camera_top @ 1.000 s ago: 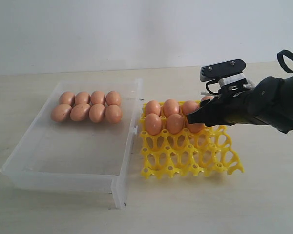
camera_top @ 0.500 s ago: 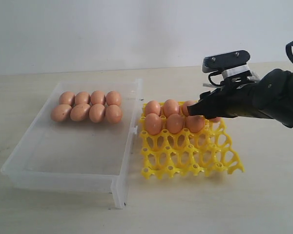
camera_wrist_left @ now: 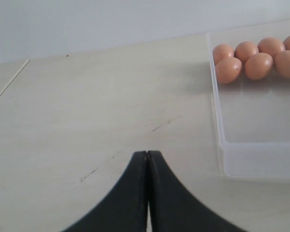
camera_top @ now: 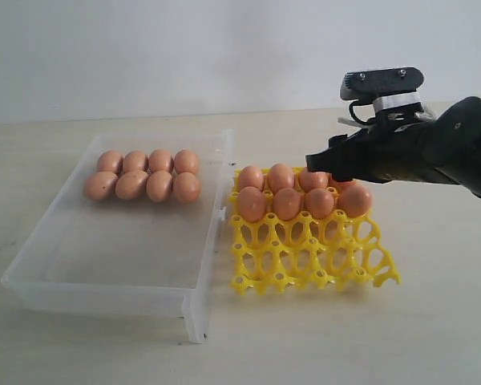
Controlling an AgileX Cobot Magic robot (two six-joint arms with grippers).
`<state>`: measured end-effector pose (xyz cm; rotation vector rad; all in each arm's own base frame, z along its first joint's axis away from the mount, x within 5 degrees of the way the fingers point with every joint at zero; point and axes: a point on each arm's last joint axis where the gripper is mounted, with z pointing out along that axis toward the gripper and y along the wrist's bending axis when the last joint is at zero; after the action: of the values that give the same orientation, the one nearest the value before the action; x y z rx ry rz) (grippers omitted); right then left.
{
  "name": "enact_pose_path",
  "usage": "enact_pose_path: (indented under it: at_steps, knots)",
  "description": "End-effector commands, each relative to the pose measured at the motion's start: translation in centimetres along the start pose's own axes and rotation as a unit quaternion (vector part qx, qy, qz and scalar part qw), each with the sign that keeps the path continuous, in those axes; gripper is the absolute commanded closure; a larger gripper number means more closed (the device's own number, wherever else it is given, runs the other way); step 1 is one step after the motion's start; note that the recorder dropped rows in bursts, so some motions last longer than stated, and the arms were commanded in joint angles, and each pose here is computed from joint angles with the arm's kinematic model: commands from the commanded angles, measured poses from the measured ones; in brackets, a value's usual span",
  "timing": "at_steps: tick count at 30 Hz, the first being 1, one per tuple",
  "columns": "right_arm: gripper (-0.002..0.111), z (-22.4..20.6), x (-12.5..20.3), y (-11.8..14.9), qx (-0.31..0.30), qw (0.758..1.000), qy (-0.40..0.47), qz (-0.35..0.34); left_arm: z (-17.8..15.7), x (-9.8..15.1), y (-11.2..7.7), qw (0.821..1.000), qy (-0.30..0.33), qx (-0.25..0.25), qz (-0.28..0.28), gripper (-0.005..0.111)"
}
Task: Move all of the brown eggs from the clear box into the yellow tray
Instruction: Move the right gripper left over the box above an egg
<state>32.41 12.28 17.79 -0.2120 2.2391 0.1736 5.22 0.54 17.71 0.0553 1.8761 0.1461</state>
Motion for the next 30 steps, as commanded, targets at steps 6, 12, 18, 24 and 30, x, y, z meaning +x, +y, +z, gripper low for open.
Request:
enact_pose_path:
  at_steps: [6,12,18,24,30]
  knots:
    - [0.083,-2.5,-4.4,11.8,-0.251,0.959,0.081,-0.105,0.0,-0.2,0.0,1.0,-0.007,0.003,-0.003,0.107]
    - [0.108,1.0,-2.1,20.6,-0.293,0.912,0.141,-0.251,0.0,-0.2,0.0,1.0,-0.007,0.003,-0.003,0.107]
    - [0.108,5.9,3.7,21.3,-0.248,0.889,0.248,-0.294,0.0,-0.2,0.0,1.0,-0.007,0.003,-0.003,0.107]
    - [0.108,5.3,5.4,19.5,-0.2,0.845,0.359,-0.342,0.0,-0.2,0.0,1.0,-0.007,0.003,-0.003,0.107]
    - [0.108,5.0,5.0,19.3,-0.189,0.846,0.359,-0.345,0.0,-0.2,0.0,1.0,-0.007,0.003,-0.003,0.107]
